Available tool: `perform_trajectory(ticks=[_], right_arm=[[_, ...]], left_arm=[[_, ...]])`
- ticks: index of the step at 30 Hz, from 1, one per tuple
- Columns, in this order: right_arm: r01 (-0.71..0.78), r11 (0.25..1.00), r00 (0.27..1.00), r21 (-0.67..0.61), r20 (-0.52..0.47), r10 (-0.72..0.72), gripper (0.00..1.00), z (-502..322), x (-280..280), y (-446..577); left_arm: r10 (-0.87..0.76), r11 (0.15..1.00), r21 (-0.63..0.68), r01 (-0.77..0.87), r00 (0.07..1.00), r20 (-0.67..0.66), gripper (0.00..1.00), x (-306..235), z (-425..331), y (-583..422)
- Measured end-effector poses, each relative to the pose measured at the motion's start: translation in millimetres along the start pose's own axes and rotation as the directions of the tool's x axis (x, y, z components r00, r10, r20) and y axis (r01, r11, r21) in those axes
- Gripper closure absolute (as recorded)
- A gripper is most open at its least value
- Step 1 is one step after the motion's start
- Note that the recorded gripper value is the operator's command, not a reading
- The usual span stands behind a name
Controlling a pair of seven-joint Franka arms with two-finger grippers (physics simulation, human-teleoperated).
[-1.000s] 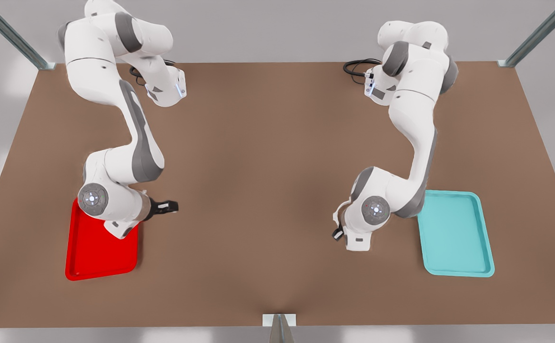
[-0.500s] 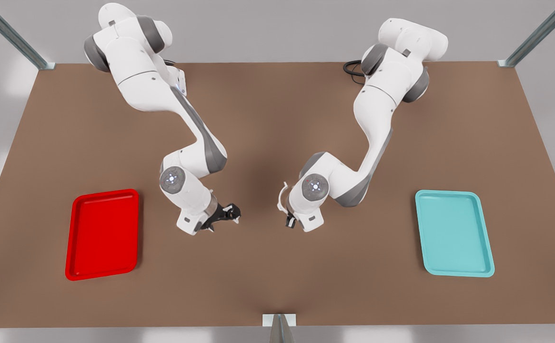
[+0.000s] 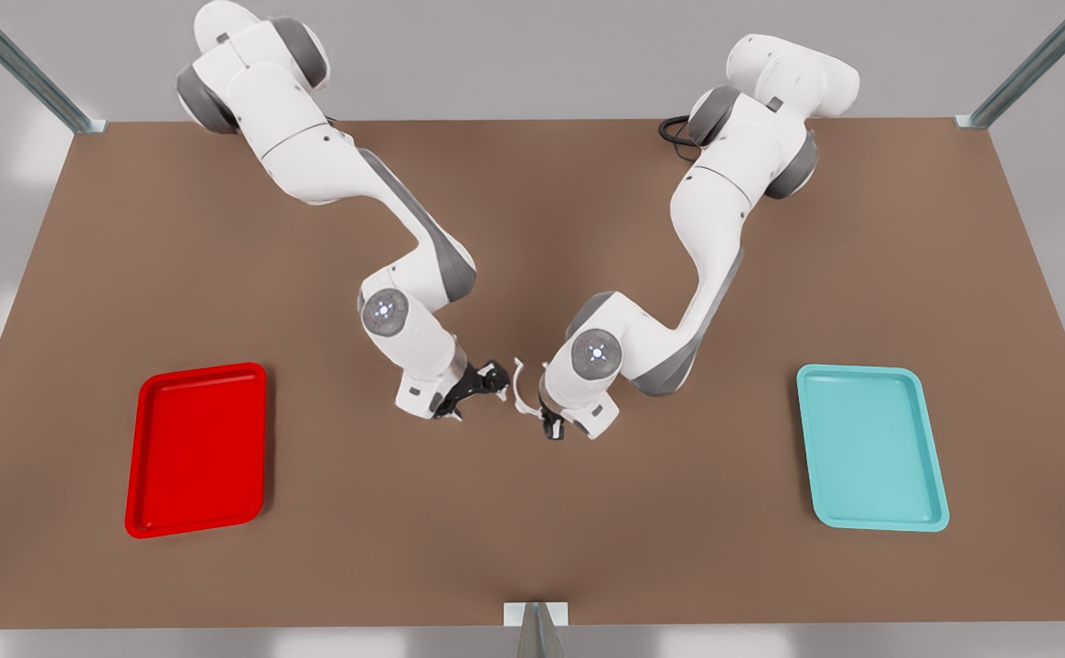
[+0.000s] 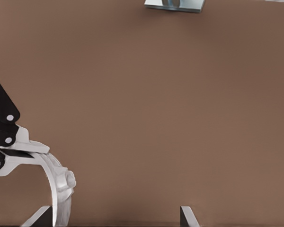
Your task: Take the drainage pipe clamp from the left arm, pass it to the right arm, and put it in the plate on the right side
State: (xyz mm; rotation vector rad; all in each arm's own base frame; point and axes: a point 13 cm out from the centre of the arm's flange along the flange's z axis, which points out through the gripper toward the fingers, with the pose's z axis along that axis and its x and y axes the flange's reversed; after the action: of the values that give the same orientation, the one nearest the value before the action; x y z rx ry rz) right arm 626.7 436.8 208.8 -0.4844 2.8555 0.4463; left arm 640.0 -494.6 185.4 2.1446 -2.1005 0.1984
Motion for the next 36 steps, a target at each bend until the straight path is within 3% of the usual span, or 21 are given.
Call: perform_trajectory(ticks=[13, 26, 27, 28, 29, 30, 31, 32, 36], right_arm=[[0.04, 0.999, 0.999, -0.006, -0.032, -0.041, 0.0, 36, 31, 30], [0.037, 0.999, 0.999, -0.013, -0.011, -0.037, 0.0, 70, 19, 27], [0.037, 0.999, 0.999, -0.013, -0.01, -0.037, 0.03, 70, 19, 28], [0.036, 0.999, 0.999, -0.013, -0.009, -0.036, 0.27, 70, 18, 27], [0.036, 0.999, 0.999, -0.014, -0.008, -0.037, 0.58, 70, 18, 28], [0.037, 0.999, 0.999, -0.016, -0.007, -0.037, 0.69, 70, 18, 27], [0.037, 0.999, 0.999, -0.018, -0.005, -0.037, 0.74, 70, 17, 26], [0.039, 0.999, 0.999, -0.022, -0.005, -0.04, 0.78, 70, 16, 26], [0.061, 0.998, 0.998, -0.025, 0.005, -0.06, 0.79, 66, 12, 24]], left_arm=[[-0.116, 0.993, 0.013, 0.116, 0.993, -0.014, 0.79, 6, -1, -1], [-0.167, 0.986, 0.016, 0.168, 0.986, -0.025, 0.79, 13, -5, 1], [-0.17, 0.985, 0.016, 0.171, 0.985, -0.025, 0.79, 13, -5, 1], [-0.173, 0.985, 0.016, 0.173, 0.985, -0.026, 0.79, 13, -5, 1], [-0.175, 0.984, 0.016, 0.175, 0.984, -0.025, 0.79, 13, -4, 1], [-0.177, 0.984, 0.015, 0.177, 0.984, -0.025, 0.79, 13, -4, 2], [-0.178, 0.984, 0.015, 0.179, 0.984, -0.024, 0.59, 14, -4, 2], [-0.18, 0.983, 0.017, 0.18, 0.983, -0.023, 0.0, 14, -4, 2], [-0.189, 0.981, 0.032, 0.19, 0.982, -0.021, 0.0, 13, -4, -1]])
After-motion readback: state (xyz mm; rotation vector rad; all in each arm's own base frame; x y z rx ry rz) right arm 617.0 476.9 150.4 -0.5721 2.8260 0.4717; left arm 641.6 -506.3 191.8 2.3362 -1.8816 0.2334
